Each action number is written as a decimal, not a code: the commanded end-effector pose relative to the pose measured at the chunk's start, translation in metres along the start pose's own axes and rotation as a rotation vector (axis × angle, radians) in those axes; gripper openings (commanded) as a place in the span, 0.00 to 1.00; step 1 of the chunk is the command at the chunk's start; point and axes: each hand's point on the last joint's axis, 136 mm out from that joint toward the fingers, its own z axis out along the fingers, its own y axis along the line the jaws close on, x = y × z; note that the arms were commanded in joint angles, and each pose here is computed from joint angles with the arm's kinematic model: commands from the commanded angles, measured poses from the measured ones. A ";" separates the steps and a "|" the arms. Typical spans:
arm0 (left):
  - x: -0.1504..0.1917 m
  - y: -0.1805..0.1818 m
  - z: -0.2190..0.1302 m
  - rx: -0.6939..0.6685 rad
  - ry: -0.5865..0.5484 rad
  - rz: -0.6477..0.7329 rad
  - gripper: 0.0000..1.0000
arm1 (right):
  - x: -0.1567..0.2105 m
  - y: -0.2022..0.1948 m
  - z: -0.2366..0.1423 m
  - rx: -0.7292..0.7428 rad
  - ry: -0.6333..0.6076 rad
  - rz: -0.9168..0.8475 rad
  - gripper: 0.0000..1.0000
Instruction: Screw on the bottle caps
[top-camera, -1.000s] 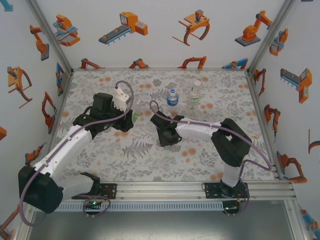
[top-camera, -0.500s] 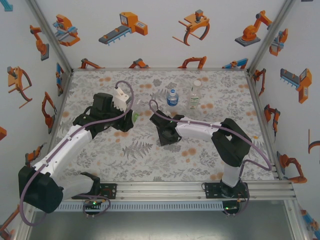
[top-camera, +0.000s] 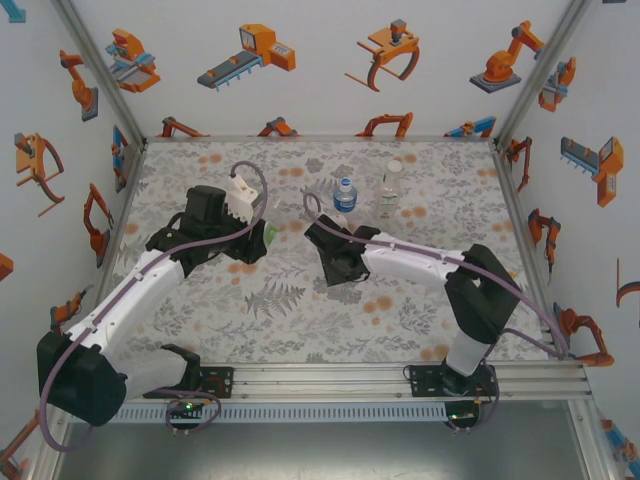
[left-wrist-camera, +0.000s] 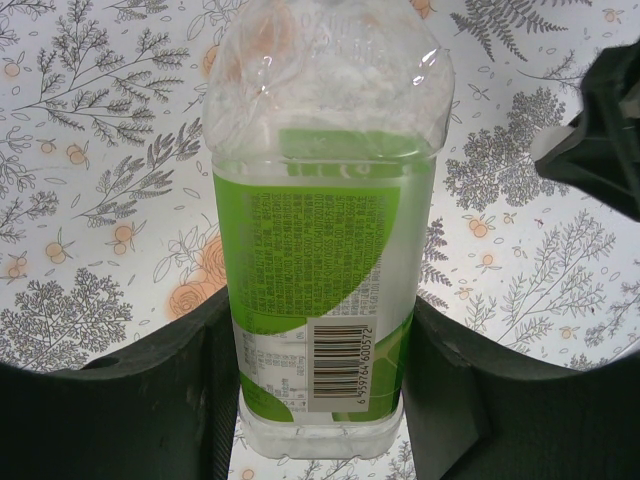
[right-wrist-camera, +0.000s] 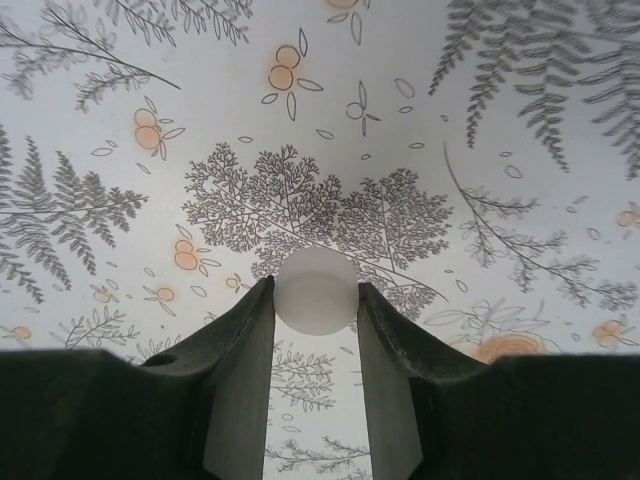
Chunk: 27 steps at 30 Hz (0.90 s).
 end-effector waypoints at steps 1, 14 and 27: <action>-0.011 0.000 -0.006 0.002 -0.023 -0.002 0.13 | 0.002 -0.012 -0.015 0.043 -0.018 -0.039 0.30; -0.010 0.000 -0.003 0.009 -0.011 -0.002 0.13 | -0.006 -0.018 -0.039 0.043 -0.067 -0.088 0.28; -0.011 -0.010 -0.005 0.067 -0.024 0.009 0.12 | -0.014 -0.021 -0.073 0.015 -0.123 -0.128 0.26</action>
